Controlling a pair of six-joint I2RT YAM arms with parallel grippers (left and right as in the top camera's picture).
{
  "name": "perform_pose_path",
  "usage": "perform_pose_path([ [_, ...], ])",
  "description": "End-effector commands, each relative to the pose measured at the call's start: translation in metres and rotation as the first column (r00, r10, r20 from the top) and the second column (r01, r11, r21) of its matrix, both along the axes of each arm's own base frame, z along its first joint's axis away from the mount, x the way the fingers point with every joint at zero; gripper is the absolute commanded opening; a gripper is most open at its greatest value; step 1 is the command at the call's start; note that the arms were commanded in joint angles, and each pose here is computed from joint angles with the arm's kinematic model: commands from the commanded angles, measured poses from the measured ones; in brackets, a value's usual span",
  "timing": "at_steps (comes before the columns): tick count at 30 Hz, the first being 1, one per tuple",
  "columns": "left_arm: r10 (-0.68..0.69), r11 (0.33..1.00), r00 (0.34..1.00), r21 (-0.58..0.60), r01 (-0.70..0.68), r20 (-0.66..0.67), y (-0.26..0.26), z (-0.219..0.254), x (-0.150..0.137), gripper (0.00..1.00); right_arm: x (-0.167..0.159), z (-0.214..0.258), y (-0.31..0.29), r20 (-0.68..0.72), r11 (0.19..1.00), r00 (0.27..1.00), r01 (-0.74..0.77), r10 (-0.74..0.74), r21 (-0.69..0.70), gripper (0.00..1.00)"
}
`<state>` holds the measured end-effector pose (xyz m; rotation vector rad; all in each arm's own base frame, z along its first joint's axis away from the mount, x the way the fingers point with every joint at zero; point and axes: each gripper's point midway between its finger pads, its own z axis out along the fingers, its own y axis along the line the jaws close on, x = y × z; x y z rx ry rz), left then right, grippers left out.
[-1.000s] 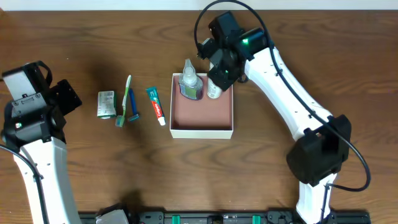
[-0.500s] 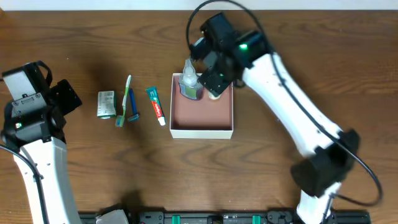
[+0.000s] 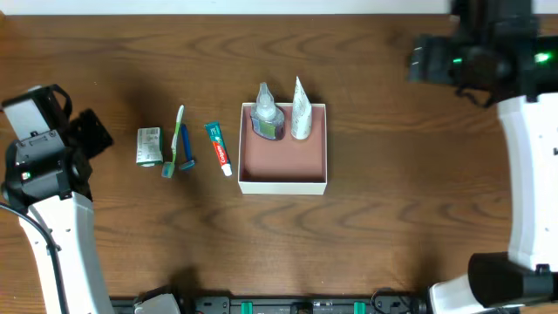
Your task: Pack container
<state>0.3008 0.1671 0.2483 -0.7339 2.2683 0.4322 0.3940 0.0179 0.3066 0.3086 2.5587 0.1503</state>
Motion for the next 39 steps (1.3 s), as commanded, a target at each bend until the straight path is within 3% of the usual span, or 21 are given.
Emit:
perform_pose_path([
  [1, 0.003, 0.999, 0.998, 0.038, -0.006, 0.058, 0.008, 0.015, 0.009, 0.98, -0.007, -0.012, -0.034, -0.07, 0.969, 0.972, 0.229, -0.224, 0.091, 0.99],
  [6, -0.005, 1.0, 0.998, 0.029, 0.004, 0.059, 0.006, 0.015, 0.01, 0.98, -0.013, -0.015, -0.061, -0.093, 0.938, 0.942, 0.331, -0.323, 0.101, 0.99],
  [12, -0.188, 0.961, 0.98, -0.195, 0.196, 0.058, -0.044, -0.008, 0.015, 0.98, -0.014, -0.015, -0.067, -0.093, 0.933, 0.937, 0.346, -0.337, 0.101, 0.99],
  [17, -0.214, 0.95, 0.974, -0.218, 0.226, 0.076, -0.049, -0.008, 0.02, 0.98, -0.014, -0.015, -0.067, -0.093, 0.933, 0.937, 0.346, -0.337, 0.101, 0.99],
  [25, -0.262, 0.932, 0.962, -0.28, 0.232, -0.077, -0.044, -0.06, 0.033, 0.98, -0.014, -0.015, -0.067, -0.093, 0.933, 0.937, 0.345, -0.336, 0.101, 0.99],
  [31, -0.422, 0.882, 0.876, -0.33, 0.337, -0.235, -0.046, -0.115, 0.05, 0.98, -0.014, -0.015, -0.067, -0.093, 0.933, 0.937, 0.345, -0.336, 0.101, 0.99],
  [39, -0.548, 0.823, 0.766, -0.379, 0.423, -0.337, -0.053, -0.175, 0.063, 0.99, -0.014, -0.015, -0.067, -0.093, 0.933, 0.937, 0.345, -0.336, 0.101, 0.99],
])
